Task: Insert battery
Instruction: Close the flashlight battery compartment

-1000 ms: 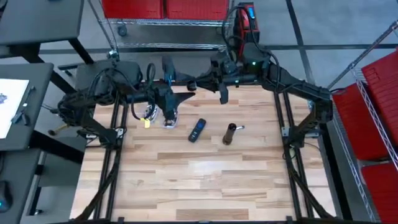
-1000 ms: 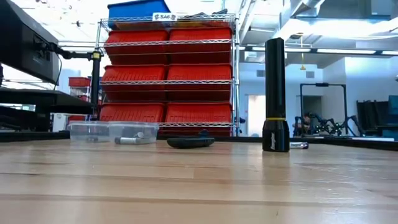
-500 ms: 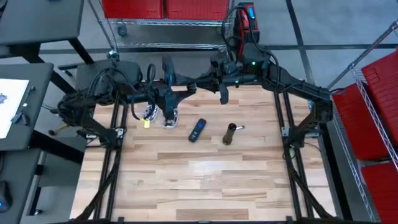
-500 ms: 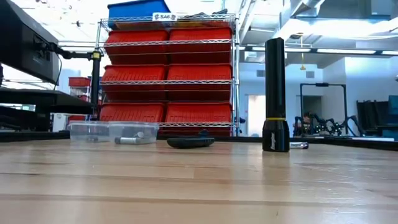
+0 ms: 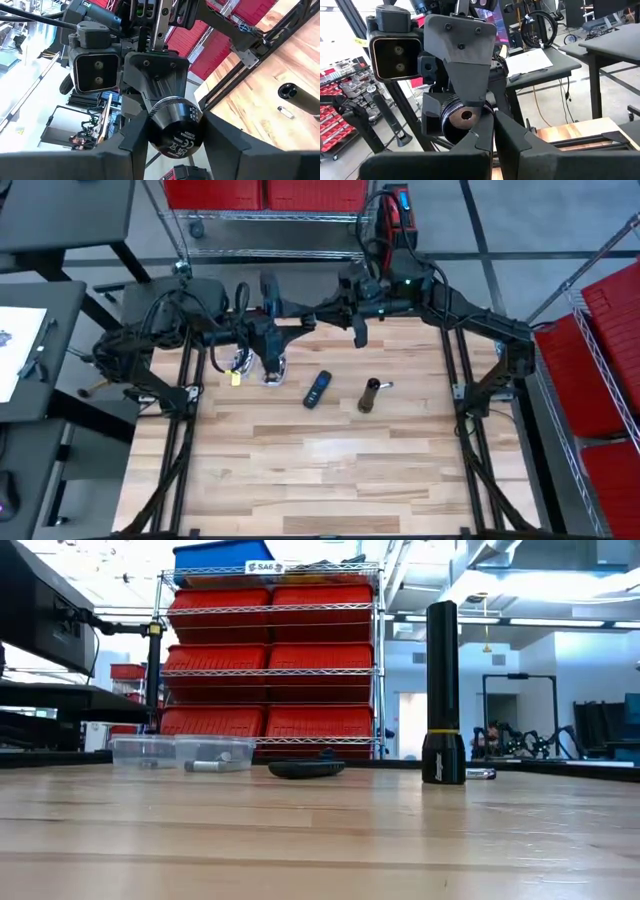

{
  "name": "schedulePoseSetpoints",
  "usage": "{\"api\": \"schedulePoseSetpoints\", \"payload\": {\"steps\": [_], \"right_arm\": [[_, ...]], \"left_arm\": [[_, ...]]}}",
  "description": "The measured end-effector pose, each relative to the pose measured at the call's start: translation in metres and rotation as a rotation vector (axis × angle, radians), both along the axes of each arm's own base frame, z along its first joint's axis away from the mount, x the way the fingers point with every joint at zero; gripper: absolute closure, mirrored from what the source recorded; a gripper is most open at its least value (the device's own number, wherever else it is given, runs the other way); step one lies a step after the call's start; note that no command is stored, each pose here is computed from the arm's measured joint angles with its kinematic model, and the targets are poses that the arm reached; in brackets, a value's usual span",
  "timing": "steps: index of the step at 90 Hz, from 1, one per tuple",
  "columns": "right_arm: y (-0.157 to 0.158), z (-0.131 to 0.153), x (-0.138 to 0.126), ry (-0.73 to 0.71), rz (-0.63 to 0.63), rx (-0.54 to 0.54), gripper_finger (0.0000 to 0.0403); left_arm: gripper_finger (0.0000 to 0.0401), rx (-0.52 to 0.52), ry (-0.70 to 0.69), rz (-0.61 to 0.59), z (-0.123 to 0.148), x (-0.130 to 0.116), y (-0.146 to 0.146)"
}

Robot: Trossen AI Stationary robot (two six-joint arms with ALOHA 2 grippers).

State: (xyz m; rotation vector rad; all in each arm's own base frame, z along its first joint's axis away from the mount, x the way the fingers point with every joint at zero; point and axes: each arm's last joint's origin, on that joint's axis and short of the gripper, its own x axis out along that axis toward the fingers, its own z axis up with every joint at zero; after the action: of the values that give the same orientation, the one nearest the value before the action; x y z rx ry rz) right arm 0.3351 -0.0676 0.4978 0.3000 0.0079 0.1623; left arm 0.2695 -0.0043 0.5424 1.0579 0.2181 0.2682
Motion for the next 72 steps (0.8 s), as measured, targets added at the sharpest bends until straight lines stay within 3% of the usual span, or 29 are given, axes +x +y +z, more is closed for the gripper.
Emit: {"api": "schedulePoseSetpoints", "payload": {"steps": [18,43,59,72], "right_arm": [[-0.002,0.001,-0.001,-0.001,-0.006,0.0,0.0392],[-0.002,0.006,-0.019,0.03,0.006,-0.059,0.0292],[-0.004,0.012,-0.047,0.091,-0.082,-0.16,0.0232],[-0.004,0.008,-0.078,0.26,-0.215,-0.227,0.0202]], "left_arm": [[0.027,-0.025,-0.016,0.0,0.001,0.0,0.0],[0.027,-0.063,-0.071,-0.018,0.006,-0.002,-0.005],[0.027,-0.21,-0.132,-0.013,0.008,-0.005,-0.005],[0.027,-0.351,-0.217,-0.016,0.015,-0.017,-0.004]]}}
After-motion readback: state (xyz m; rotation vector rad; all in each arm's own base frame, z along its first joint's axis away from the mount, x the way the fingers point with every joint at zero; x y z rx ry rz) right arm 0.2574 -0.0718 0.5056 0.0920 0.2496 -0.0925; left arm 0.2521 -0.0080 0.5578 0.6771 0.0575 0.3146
